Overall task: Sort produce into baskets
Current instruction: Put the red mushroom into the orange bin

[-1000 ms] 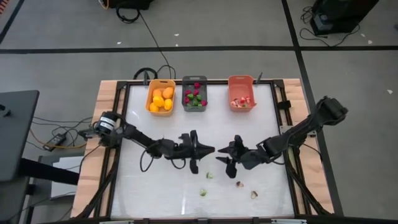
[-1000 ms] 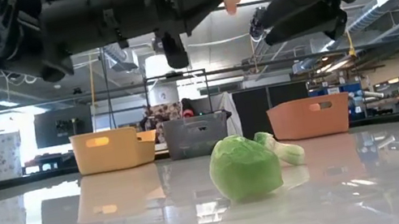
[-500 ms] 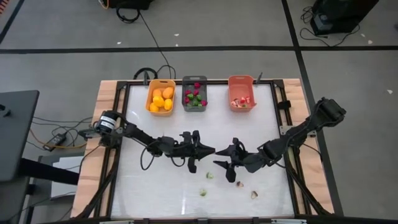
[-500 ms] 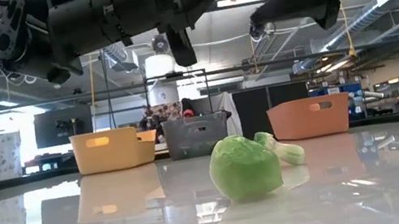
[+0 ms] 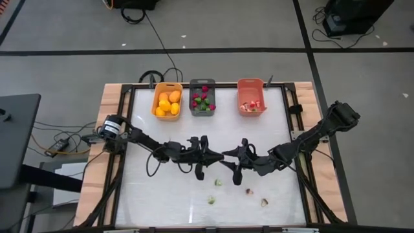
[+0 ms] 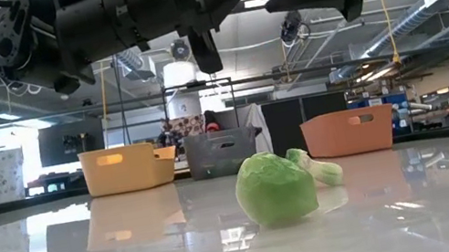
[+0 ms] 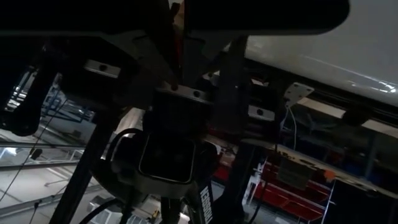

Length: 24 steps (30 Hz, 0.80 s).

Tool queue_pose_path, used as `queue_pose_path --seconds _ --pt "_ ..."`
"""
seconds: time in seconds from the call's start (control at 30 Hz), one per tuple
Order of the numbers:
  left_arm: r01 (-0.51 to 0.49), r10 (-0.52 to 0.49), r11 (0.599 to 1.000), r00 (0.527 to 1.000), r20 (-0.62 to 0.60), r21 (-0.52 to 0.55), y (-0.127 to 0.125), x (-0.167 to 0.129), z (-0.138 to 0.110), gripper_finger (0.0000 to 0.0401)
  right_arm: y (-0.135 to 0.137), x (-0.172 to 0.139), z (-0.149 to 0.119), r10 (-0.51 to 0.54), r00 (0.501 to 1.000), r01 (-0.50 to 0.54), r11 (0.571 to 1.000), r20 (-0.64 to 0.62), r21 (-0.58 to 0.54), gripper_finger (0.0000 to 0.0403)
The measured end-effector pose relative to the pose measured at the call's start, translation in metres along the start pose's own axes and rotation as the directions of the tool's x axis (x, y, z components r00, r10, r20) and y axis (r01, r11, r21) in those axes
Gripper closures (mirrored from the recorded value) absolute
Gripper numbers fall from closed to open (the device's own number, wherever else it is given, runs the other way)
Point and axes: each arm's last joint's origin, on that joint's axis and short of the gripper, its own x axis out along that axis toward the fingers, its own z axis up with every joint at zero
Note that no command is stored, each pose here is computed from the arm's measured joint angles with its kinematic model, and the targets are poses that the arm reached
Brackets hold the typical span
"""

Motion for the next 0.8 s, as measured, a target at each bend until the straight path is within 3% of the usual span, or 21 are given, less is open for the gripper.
queue_pose_path --seconds 0.13,0.3,0.6,0.8 --pt "-0.003 0.003 1.0 1.0 -0.006 0.002 0.0002 0.0 -0.0006 0.0382 -0.0001 0.0007 0.0002 0.022 1.0 -0.022 1.0 -0.01 -0.001 0.0268" --pt "-0.027 0.027 1.0 1.0 -0.003 0.003 0.0005 -0.0001 -0.0006 0.0357 0.0006 0.0007 -0.0004 0.049 0.999 -0.05 0.997 -0.022 -0.053 0.0385" --pt "-0.053 0.053 0.998 0.999 -0.002 0.028 0.0018 0.0 -0.0009 0.0271 0.0012 -0.0001 -0.001 0.041 0.999 -0.042 0.996 -0.02 -0.073 0.0398" --pt "-0.073 0.074 0.995 0.997 -0.02 0.068 0.0031 0.0002 -0.003 0.0239 0.0012 -0.0006 -0.0015 0.04 0.999 -0.042 0.996 -0.025 -0.076 0.04"
